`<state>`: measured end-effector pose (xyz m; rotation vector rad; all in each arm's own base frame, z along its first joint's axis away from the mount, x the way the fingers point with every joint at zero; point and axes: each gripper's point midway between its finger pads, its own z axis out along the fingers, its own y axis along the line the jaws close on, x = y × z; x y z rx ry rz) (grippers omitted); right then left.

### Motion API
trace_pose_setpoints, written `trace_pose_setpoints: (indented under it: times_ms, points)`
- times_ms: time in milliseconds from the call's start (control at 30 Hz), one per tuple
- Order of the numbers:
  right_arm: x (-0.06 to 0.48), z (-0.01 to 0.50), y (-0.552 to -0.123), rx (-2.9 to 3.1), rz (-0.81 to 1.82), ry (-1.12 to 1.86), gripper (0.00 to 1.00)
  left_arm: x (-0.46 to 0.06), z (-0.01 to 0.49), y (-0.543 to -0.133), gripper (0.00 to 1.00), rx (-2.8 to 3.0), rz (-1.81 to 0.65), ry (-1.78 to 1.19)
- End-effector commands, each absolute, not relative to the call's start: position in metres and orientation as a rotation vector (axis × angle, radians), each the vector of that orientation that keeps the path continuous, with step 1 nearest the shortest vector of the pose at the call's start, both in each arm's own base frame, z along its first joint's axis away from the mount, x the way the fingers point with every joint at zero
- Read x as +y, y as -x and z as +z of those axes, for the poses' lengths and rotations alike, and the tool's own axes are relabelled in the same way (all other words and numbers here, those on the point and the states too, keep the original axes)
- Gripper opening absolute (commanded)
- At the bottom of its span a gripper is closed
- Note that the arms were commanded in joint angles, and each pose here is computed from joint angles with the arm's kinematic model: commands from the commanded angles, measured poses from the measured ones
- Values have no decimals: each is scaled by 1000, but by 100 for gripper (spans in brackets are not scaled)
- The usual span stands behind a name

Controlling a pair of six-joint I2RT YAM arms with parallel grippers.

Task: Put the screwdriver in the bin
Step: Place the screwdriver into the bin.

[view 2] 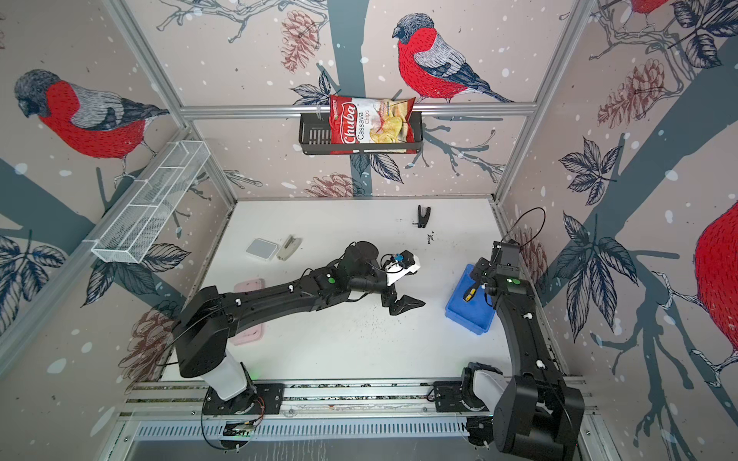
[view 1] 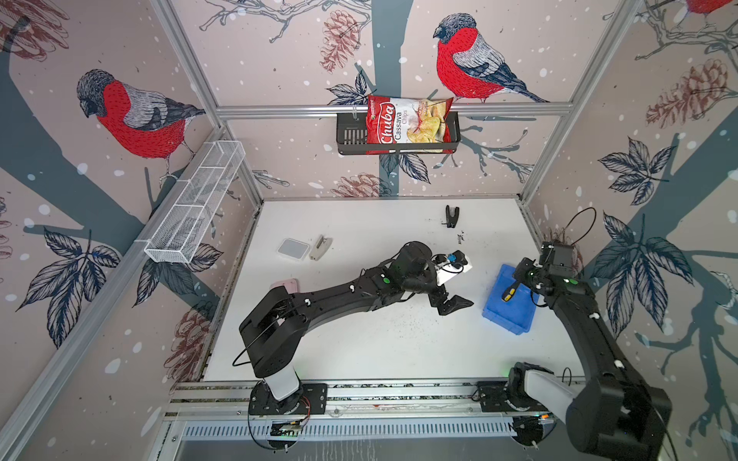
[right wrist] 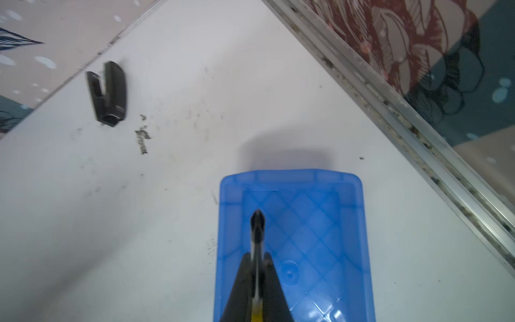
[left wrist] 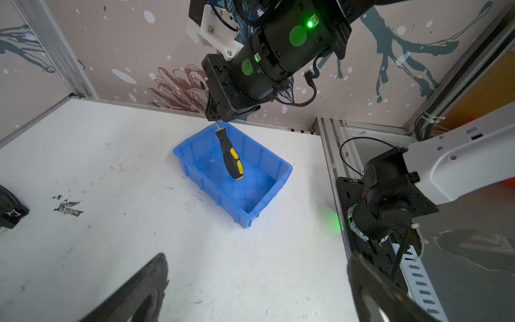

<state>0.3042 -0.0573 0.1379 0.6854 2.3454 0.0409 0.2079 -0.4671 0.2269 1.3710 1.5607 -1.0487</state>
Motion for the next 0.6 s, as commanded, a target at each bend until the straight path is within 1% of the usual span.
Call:
trace_pose_setpoints:
  times_ms: [0,133,333,367,467,567]
  points:
    - [-67,119,-296,2394,-38,-748,0,-470,231,-211,98,1532,-1023,-1375]
    - [-62,95,-296,2443,-4,-774,0,-469,228,-212,98,1539,-1002,-1386]
    - [-57,78,-303,2445,50,-804,0,-466,226,-213,98,1544,-977,-1388]
    - [-57,69,-302,2473,44,-811,0,-466,227,-213,98,1542,-976,-1387]
    - [-60,60,-305,2487,19,-814,3,-466,227,-213,98,1542,-974,-1387]
    - [-62,53,-309,2485,11,-817,11,-465,229,-213,98,1534,-977,-1384]
